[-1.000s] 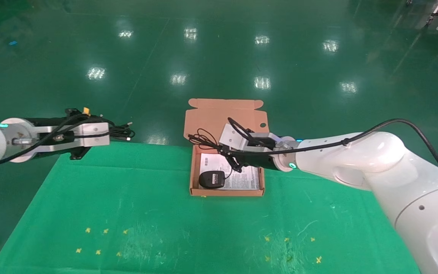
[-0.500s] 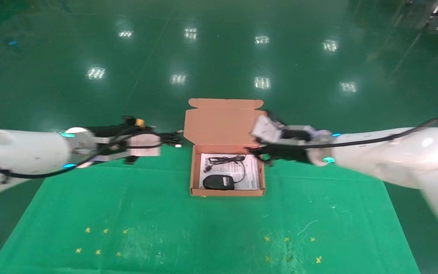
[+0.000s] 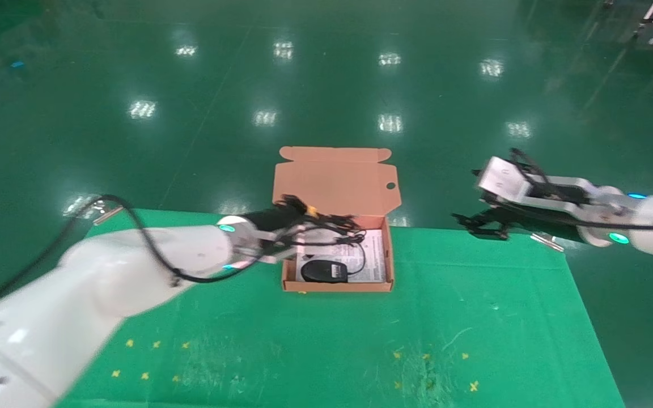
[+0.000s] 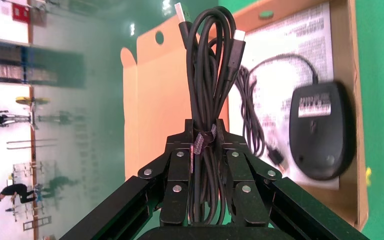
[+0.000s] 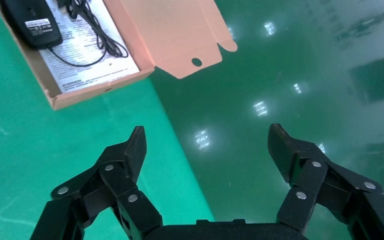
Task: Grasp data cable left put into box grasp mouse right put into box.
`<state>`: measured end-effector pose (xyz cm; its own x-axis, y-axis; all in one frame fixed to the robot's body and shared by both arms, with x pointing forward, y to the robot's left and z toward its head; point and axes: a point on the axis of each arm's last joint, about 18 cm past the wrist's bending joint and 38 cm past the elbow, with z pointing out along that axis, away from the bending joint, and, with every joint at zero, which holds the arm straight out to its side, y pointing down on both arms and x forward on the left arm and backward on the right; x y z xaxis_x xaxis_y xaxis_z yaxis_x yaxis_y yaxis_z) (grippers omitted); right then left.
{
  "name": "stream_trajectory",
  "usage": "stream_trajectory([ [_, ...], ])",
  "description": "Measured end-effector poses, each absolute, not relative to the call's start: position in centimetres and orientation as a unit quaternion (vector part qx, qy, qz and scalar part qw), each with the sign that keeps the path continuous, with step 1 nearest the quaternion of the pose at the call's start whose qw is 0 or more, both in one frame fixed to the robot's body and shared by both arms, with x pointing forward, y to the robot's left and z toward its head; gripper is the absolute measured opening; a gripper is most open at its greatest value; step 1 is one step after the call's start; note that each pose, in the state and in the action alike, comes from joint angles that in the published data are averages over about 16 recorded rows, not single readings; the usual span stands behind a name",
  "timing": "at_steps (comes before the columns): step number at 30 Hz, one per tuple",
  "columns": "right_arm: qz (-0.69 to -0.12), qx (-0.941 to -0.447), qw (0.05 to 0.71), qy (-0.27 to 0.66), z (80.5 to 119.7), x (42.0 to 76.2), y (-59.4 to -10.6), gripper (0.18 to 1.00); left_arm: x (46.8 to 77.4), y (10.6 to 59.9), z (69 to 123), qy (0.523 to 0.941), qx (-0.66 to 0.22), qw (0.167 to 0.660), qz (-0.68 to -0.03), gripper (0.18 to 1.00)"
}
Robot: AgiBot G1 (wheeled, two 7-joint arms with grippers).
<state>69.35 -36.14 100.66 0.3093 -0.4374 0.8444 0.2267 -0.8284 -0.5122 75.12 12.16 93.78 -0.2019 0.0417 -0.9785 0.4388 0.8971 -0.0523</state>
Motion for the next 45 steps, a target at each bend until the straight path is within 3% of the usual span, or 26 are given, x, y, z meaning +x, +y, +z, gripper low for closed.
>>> stream_trajectory([
  [15, -0.589, -0.750, 0.287, 0.087, 99.8, 66.0, -37.0, 0.941, 75.3, 9.5, 91.4, 0.757, 0.183, 0.601, -0.180, 0.259],
  [25, -0.591, -0.749, 0.286, 0.088, 99.6, 65.5, -36.8, 0.994, 75.3, 9.5, 91.3, 0.758, 0.179, 0.599, -0.186, 0.274],
  [31, -0.596, -0.745, 0.288, 0.084, 100.0, 65.5, -36.7, 1.000, 75.3, 10.2, 91.9, 0.753, 0.176, 0.606, -0.186, 0.318],
  [45, -0.640, -0.724, 0.255, 0.024, 104.8, 64.0, -36.0, 1.000, 75.3, 12.2, 98.3, 0.703, 0.155, 0.667, -0.192, 0.549],
])
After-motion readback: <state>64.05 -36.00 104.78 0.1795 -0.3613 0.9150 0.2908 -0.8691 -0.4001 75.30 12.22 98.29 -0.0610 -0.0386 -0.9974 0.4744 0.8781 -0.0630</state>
